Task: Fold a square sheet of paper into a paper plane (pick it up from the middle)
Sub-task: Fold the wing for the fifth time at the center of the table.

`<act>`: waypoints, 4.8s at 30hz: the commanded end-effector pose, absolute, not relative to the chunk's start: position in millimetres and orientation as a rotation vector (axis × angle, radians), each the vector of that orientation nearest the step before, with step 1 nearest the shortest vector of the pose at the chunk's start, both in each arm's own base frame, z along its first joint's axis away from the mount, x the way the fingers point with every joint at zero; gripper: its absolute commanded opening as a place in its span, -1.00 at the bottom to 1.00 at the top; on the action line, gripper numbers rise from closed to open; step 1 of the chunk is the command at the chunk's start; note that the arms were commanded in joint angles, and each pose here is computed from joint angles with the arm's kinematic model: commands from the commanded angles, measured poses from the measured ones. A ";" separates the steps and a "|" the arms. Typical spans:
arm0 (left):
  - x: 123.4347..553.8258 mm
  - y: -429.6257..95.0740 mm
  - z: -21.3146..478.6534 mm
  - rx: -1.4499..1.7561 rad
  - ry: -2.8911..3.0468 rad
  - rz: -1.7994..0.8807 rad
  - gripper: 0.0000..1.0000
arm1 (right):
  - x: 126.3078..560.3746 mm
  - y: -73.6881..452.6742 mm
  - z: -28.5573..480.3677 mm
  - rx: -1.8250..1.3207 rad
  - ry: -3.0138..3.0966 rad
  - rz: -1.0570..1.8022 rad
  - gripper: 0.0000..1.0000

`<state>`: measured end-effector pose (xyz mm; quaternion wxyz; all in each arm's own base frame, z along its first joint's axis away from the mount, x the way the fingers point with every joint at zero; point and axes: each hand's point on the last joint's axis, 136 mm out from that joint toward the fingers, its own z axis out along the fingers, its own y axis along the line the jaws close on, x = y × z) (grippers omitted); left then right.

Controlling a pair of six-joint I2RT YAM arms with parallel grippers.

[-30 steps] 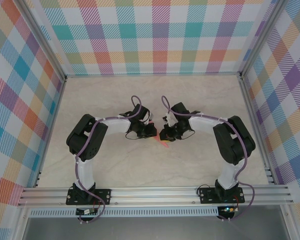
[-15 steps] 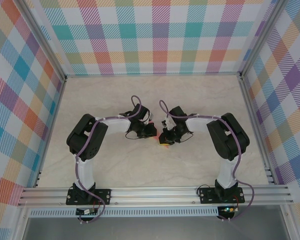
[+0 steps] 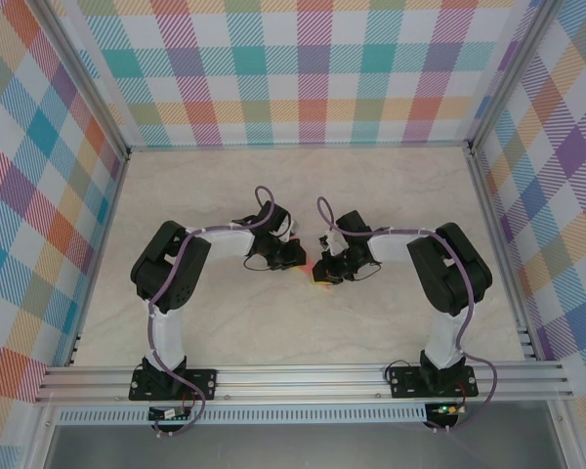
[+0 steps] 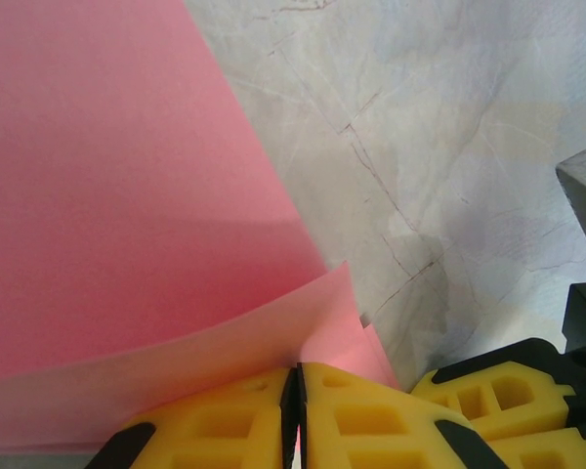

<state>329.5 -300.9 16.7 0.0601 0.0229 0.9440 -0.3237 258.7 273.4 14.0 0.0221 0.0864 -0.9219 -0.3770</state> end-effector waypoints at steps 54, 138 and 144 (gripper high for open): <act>361.3 -234.4 81.7 -0.228 2.510 -0.780 -0.68 | 257.4 275.6 56.3 0.234 -2.832 -1.232 -0.80; 337.2 -267.6 -22.0 -0.255 2.816 -0.576 -0.74 | 205.8 212.4 -17.0 0.083 -2.860 -0.765 -0.80; 337.1 -261.1 -29.2 -0.272 2.847 -0.543 -0.74 | 193.2 202.5 -16.3 0.046 -2.846 -0.755 -0.80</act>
